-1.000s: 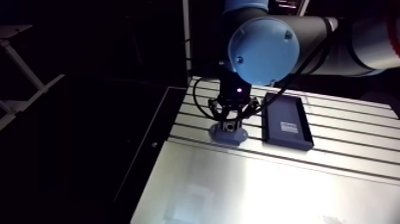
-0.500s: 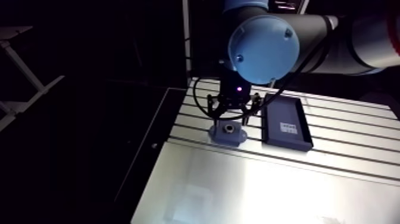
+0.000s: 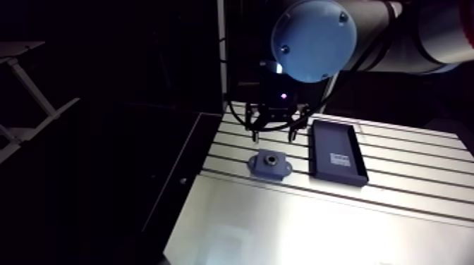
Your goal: Pick up the bearing and press it into the housing until flush.
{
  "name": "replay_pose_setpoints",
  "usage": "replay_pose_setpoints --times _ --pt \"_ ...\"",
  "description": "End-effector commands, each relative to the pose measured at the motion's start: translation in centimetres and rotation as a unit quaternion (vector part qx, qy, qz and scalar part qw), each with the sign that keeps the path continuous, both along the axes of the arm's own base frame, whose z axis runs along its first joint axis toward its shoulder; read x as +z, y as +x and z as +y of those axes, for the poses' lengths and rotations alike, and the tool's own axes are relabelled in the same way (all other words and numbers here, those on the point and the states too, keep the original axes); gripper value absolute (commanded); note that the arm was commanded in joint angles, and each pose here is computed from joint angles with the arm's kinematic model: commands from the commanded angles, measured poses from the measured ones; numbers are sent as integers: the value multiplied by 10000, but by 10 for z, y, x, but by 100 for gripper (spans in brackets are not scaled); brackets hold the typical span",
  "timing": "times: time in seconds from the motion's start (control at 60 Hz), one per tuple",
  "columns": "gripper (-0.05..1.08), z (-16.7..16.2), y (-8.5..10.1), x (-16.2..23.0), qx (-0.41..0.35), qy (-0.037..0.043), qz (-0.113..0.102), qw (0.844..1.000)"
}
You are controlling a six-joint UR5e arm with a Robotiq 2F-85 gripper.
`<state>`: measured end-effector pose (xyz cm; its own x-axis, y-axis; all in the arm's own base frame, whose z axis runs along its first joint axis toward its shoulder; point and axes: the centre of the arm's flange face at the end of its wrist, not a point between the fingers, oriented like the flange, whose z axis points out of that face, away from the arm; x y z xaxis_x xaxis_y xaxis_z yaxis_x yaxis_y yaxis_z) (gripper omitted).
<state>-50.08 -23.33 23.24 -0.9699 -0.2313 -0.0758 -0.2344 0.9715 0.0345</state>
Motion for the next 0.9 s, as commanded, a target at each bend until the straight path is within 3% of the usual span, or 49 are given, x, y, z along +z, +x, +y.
replay_pose_setpoints --times 0.017,0.333,0.383,0.483,0.717,0.9 --pt "84 2 1 1 -46 20 -53 10000" --pt "98 2 3 -4 -100 -32 -35 9999" --pt "104 3 3 -4 -262 -14 -24 9997" --pt "107 3 3 -5 -494 18 -18 9988" --pt "108 3 9 -14 -982 115 -90 9951" --pt "107 5 10 -18 -1121 130 -116 9935"
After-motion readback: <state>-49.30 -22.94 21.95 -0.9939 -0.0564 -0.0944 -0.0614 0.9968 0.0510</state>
